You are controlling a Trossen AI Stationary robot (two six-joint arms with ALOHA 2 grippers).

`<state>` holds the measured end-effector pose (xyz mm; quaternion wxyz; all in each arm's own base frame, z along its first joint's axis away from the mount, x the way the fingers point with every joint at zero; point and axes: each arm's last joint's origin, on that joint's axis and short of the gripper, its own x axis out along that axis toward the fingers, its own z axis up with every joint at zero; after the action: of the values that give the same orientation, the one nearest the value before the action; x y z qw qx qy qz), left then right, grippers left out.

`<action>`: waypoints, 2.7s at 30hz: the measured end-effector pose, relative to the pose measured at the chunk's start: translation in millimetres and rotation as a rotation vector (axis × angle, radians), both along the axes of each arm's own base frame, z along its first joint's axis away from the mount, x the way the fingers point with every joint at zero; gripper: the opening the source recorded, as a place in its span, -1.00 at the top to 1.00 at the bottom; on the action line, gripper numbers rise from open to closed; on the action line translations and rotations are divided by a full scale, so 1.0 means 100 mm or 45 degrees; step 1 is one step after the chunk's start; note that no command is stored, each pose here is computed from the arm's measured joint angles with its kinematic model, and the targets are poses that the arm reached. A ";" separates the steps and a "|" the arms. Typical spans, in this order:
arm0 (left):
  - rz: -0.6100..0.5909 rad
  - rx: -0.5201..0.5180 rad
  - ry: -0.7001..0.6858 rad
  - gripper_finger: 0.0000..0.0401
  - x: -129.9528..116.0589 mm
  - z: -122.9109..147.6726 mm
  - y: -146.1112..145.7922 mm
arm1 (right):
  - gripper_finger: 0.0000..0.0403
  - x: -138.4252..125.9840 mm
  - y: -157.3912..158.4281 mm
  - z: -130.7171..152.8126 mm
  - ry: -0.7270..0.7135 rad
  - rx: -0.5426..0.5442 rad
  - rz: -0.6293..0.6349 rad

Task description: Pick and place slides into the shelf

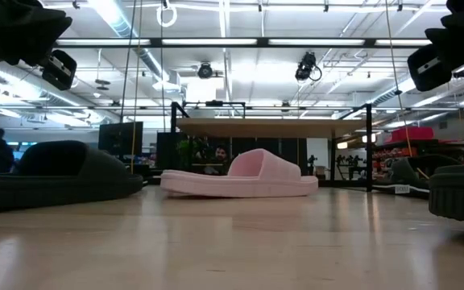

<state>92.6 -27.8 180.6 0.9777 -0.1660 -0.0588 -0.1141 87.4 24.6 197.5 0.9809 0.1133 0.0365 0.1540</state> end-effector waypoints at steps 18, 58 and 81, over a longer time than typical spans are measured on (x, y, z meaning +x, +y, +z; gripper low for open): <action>0.031 0.005 -0.131 0.83 -0.02 0.10 0.01 | 0.56 0.00 0.00 0.00 0.000 0.000 0.000; -0.065 0.848 1.298 0.33 1.01 0.24 -0.60 | 0.56 0.00 0.00 0.00 -0.001 0.000 0.000; 0.409 1.132 1.476 0.38 1.20 -0.22 -0.60 | 0.56 0.00 0.00 0.00 0.000 0.000 0.000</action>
<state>212.4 -87.9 159.0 0.8315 0.2220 0.4942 0.1227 87.5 24.6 197.5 0.9809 0.1133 0.0364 0.1541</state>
